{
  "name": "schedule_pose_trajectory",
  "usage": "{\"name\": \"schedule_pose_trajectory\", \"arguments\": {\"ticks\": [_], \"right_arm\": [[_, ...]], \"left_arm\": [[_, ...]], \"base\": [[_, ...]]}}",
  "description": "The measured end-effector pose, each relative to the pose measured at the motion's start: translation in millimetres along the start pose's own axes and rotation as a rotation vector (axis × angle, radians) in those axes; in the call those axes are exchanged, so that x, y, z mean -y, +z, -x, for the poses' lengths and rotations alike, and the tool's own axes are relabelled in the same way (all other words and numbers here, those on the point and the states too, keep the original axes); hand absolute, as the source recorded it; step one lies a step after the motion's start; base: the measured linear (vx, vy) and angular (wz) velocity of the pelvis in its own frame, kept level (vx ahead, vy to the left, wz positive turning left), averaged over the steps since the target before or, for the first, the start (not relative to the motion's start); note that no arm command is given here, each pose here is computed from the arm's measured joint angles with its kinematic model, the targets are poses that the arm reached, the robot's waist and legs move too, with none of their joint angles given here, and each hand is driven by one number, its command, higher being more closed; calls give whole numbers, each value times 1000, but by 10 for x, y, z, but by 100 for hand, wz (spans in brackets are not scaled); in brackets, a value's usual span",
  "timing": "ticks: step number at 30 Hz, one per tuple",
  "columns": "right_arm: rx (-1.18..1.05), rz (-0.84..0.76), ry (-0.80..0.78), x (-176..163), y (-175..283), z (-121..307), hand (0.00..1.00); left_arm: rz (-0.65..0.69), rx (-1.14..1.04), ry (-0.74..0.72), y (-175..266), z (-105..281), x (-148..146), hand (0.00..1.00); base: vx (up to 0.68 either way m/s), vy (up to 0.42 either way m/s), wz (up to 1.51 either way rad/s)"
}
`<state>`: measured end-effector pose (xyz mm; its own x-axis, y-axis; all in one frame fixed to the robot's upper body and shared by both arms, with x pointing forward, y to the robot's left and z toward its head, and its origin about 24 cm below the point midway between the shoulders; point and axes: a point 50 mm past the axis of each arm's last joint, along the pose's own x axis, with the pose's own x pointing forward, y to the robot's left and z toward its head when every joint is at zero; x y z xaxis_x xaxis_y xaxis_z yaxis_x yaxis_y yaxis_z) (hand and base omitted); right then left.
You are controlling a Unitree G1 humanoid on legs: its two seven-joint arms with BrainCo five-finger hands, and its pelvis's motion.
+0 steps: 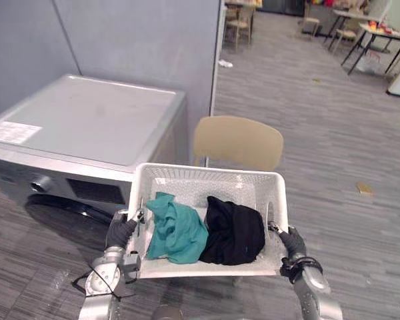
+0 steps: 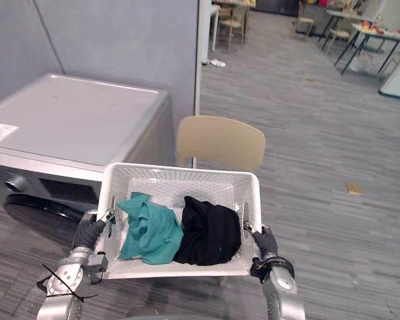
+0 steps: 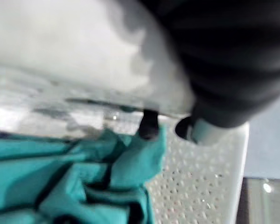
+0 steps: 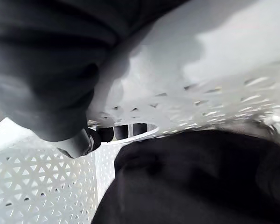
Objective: Pick up the laundry basket with both hands and put the clothes into the washing machine.
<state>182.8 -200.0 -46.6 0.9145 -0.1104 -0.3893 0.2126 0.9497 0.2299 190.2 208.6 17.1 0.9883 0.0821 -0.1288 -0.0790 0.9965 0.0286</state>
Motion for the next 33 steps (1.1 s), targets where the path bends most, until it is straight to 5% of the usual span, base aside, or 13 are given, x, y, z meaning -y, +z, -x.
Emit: {"name": "schedule_pose_trajectory", "arguments": {"ticks": [17, 24, 33], "right_arm": [[21, 135, 15, 173, 335, -307, 100], [310, 276, 108, -405, 1775, -1050, 100], [552, 275, 120, -1032, 2794, -1053, 100]], "left_arm": [[98, -39, -4, -95, -234, 250, 100], [163, 193, 30, 736, -1125, 272, 100], [171, 379, 117, 1693, -1626, 85, 100]], "base": [[-65, -29, -16], [-158, -10, -12], [-93, -29, -11]]}}
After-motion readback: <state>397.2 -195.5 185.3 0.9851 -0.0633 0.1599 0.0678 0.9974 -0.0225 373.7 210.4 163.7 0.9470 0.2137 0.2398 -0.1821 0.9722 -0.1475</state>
